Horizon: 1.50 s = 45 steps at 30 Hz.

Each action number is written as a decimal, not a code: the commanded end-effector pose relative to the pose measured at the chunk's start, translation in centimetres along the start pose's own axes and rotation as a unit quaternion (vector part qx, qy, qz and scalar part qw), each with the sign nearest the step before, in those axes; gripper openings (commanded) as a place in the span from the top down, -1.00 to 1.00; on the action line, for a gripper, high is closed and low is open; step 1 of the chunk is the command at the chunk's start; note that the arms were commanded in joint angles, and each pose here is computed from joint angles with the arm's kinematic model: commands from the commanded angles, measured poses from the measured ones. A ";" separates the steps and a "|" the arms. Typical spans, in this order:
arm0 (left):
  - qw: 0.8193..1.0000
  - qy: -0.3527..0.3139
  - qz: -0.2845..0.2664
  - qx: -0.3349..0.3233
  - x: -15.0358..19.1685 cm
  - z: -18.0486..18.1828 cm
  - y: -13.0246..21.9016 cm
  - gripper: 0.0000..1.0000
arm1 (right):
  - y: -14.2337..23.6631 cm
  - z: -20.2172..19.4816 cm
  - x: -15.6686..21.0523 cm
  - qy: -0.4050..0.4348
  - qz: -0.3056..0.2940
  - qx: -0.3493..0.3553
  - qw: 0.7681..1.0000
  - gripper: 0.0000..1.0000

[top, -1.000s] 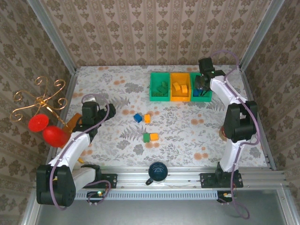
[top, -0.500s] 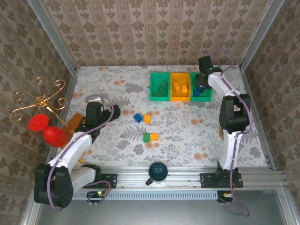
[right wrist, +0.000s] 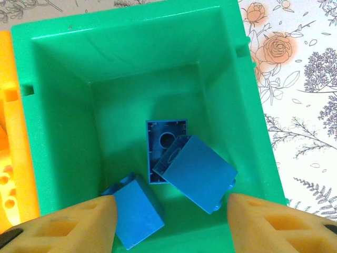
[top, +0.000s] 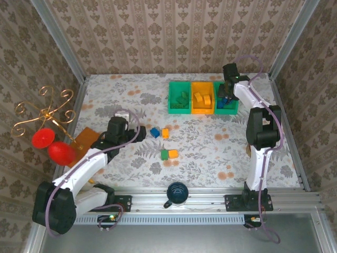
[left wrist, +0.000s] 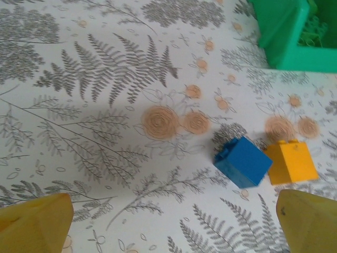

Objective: Sort the legos into containers by color
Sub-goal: Pick up the lego from the middle-left of the table.

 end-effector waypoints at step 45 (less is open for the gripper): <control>0.956 -0.203 0.173 0.124 8.4 -13.3 -2.3 -0.94 | 11.1 -3.3 9.9 -0.064 -0.035 0.001 0.997 -1.00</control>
Point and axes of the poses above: each hand's point on the last joint's axis, 136 mm out from that joint toward the fingers, its own y axis back along the fingers, its own z axis along the line the jaws close on, x = y × z, the point moved 3 cm from there along y, back along the fingers, and after that the axes turned 10 degrees about -y, right-handed, at the moved point
